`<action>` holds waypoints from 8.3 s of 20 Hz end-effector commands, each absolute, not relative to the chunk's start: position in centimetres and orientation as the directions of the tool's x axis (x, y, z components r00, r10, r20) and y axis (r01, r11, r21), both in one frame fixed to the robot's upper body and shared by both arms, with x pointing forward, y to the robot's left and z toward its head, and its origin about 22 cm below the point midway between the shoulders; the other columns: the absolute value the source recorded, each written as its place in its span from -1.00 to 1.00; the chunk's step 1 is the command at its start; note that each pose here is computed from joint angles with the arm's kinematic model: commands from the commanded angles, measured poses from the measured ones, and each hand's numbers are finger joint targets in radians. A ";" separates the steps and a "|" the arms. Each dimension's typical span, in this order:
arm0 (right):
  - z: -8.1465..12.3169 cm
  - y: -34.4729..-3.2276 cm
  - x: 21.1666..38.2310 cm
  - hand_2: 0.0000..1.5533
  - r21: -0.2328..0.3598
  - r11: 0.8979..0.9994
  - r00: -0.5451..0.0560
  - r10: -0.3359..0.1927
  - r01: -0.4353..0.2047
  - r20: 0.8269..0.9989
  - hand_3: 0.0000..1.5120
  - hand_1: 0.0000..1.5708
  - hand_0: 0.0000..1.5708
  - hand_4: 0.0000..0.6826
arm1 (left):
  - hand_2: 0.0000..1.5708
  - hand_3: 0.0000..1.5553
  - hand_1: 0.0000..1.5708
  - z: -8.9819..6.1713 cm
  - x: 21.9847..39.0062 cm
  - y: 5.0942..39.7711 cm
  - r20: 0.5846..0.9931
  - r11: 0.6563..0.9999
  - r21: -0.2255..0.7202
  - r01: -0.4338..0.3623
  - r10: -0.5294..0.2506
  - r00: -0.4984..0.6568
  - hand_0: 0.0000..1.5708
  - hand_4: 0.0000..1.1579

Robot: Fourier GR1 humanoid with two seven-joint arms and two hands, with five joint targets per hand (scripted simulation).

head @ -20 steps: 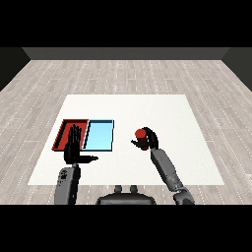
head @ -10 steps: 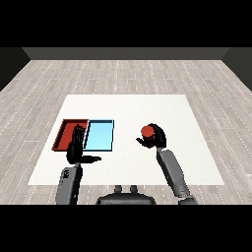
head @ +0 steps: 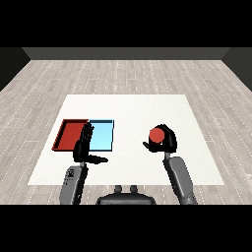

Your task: Pick the red can and put it in the red box

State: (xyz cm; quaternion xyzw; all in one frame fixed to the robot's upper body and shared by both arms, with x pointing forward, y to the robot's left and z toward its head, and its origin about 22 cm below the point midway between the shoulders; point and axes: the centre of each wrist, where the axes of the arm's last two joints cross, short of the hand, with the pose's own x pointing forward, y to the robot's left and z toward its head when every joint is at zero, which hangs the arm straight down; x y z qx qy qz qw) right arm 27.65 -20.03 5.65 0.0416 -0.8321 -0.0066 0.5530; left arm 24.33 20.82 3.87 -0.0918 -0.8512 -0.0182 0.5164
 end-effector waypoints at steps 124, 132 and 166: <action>5.7 -24.1 20.8 -1.00 0.155 0.988 -0.390 -0.146 -0.008 0.909 -1.00 -1.00 -1.00 -1.00 | 1.00 0.92 1.00 4.8 32.7 24.3 0.921 0.943 0.146 -0.299 -0.240 -0.308 1.00 0.92; 4.3 -23.6 21.0 -1.00 0.186 0.982 -0.363 -0.175 -0.003 0.915 -1.00 -1.00 -1.00 -1.00 | 0.98 0.92 1.00 2.5 33.9 33.6 0.899 0.812 0.410 -0.416 -0.437 0.031 1.00 0.92; 1.5 -24.2 26.0 -1.00 0.188 0.981 -0.382 -0.190 -0.043 0.904 -1.00 -1.00 -1.00 -1.00 | -1.00 -1.00 -1.00 -1.5 36.9 35.1 0.974 0.954 -0.068 -0.291 0.000 -0.227 -1.00 -1.00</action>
